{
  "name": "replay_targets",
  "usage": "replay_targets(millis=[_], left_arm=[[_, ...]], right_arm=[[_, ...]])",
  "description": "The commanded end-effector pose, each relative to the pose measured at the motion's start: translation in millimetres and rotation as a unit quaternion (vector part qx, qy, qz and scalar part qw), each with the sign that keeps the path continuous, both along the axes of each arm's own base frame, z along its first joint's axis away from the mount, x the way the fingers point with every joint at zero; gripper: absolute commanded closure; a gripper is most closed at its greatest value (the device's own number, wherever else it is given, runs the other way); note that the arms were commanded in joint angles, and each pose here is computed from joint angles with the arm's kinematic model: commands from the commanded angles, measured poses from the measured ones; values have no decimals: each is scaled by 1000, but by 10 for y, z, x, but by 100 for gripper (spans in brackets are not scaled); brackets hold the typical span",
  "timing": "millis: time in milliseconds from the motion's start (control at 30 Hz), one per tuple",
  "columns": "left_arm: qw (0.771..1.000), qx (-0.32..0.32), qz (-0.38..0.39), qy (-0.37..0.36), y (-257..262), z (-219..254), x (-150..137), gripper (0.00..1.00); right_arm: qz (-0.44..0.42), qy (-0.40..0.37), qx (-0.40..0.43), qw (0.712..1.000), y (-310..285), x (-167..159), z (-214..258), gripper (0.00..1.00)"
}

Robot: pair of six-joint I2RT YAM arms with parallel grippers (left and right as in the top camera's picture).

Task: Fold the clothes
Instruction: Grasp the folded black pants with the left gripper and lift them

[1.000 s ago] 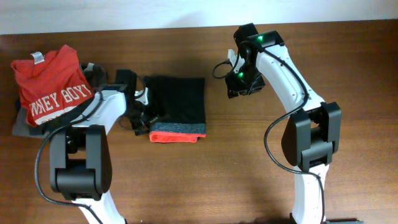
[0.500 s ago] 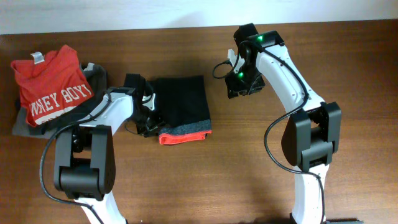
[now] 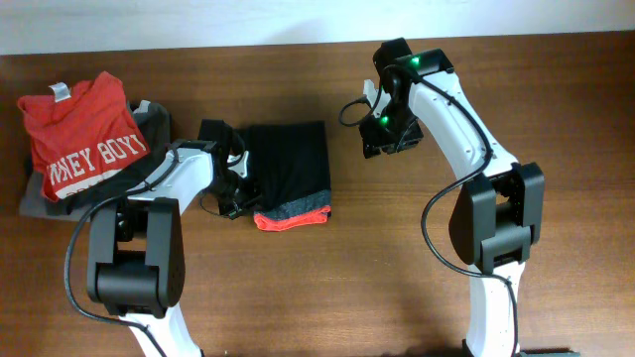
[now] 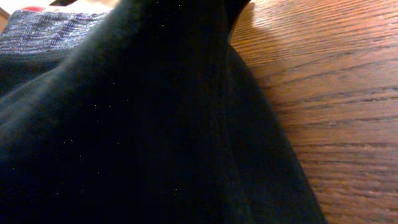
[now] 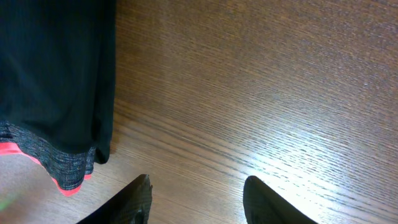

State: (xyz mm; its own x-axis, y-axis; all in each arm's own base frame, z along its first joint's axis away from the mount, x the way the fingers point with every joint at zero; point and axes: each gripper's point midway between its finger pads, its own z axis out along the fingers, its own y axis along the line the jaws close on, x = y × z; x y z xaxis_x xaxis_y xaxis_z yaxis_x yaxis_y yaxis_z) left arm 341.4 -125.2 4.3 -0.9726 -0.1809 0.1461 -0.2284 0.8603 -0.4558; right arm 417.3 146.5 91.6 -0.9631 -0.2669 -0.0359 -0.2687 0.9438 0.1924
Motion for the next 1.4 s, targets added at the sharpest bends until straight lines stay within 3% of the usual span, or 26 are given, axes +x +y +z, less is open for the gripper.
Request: replay_targets(millis=[0,100,300,667,1100,1367], left_arm=[[1000,19,1,16,82,-137,-72,100],[999,31,13,5,200,-67,-5,99],[992,114,8,-56,622,396,289,99],[936,272,-40,-220,1213,1758,1042,100],[899,291,26,-327,1694,2600,1407,100],[861,248,31,-443,1543,3011,1834,100]], right_arm=[[4,-6,8,1000,43,-7,85,48],[4,-6,8,1000,43,-7,85,48],[4,-6,8,1000,43,-6,85,48],[4,-6,8,1000,42,-6,85,48],[4,-6,8,1000,42,-6,85,48],[4,-6,8,1000,42,-8,85,48]])
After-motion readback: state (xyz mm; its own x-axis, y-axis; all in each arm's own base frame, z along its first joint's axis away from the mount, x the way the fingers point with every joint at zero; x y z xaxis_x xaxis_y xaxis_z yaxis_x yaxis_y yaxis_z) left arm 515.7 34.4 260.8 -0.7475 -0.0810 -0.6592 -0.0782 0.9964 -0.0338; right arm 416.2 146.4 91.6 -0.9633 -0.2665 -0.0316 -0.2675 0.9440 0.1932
